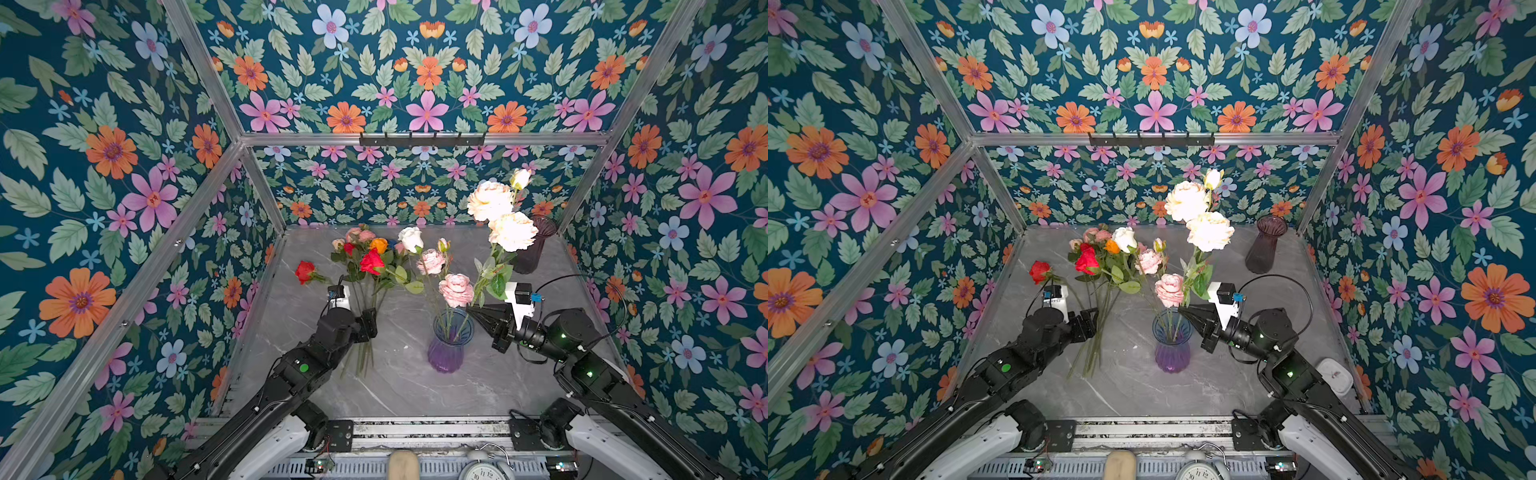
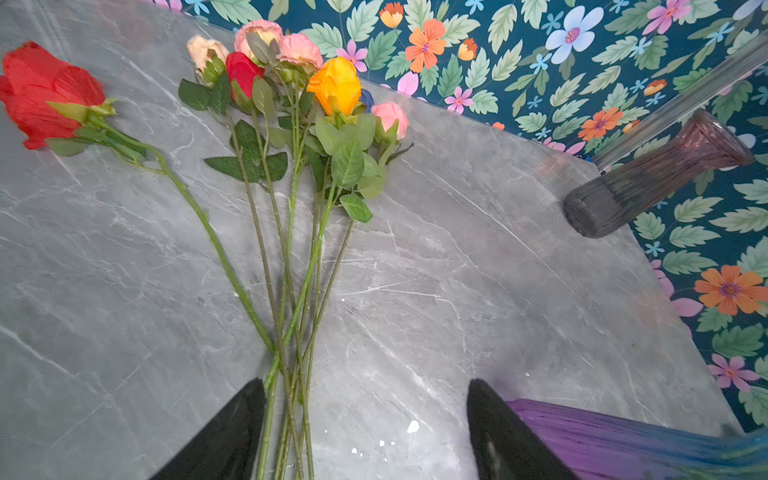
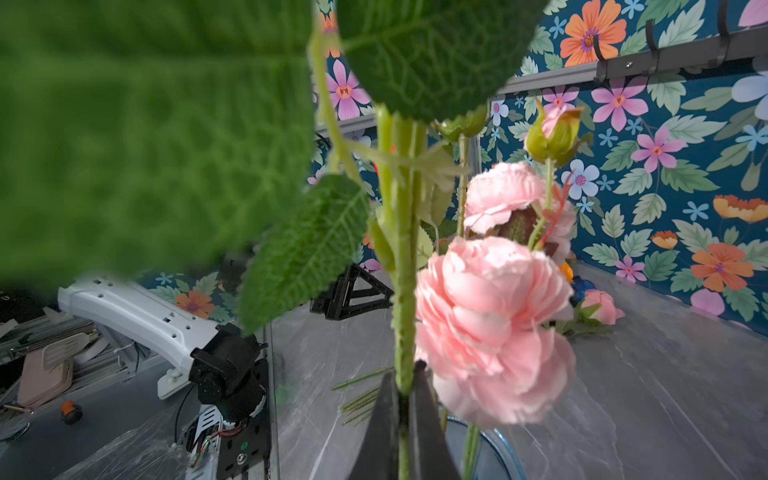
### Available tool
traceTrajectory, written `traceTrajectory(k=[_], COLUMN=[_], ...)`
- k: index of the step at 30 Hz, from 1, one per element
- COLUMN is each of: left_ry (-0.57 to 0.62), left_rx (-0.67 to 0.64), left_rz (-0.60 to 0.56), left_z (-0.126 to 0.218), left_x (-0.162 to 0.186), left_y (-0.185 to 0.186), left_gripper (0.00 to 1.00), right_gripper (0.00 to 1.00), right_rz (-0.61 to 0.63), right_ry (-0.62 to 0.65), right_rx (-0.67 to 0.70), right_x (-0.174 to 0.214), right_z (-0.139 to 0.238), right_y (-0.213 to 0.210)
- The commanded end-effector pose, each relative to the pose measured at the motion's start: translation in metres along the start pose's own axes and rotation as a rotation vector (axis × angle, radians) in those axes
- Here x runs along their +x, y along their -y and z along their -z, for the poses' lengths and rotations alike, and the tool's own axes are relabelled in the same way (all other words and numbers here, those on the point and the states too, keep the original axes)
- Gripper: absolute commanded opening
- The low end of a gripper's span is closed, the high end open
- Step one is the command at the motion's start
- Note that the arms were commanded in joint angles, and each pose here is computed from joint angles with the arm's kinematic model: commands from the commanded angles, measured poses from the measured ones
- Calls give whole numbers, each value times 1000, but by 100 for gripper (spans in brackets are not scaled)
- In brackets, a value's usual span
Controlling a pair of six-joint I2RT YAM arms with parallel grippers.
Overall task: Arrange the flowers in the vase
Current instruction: 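Lower peach roses into the vase with right gripper while left gripper reaches the pile, then open the right gripper and draw it back from the vase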
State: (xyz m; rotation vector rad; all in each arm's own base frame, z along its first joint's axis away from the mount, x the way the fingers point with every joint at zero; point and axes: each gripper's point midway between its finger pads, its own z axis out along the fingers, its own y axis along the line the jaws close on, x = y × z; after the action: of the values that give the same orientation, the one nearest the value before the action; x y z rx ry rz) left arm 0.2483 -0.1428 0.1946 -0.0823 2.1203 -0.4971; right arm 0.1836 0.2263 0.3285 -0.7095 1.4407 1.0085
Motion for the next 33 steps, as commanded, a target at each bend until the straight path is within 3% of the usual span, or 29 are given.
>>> traceTrajectory(k=[1,9,20,25,28,33], left_ry=[15,8,7,12,12,7], left_rx=[72,79,91,97,97,92], left_rz=[23,24,42,52,57,66], left_z=[-3,-11,-13,-13,-13,-13], left_x=[-6,-11,-12,-14,-14,-11], left_y=[15,20,20,18,17,11], left_gripper=[79,79,79,79,80,80], right_gripper=[0,0,0,41,58,59], right_rz=[34,27,30,33,32,30], right_ry=[34,-58,-115,-124,-121,-123], right_rx=[20,50,59,71,81,94], right_x=[1,36,50,49,49,49], right_z=[3,3,-6,-4,-2,-1], right_y=[3,12,17,17,19,20])
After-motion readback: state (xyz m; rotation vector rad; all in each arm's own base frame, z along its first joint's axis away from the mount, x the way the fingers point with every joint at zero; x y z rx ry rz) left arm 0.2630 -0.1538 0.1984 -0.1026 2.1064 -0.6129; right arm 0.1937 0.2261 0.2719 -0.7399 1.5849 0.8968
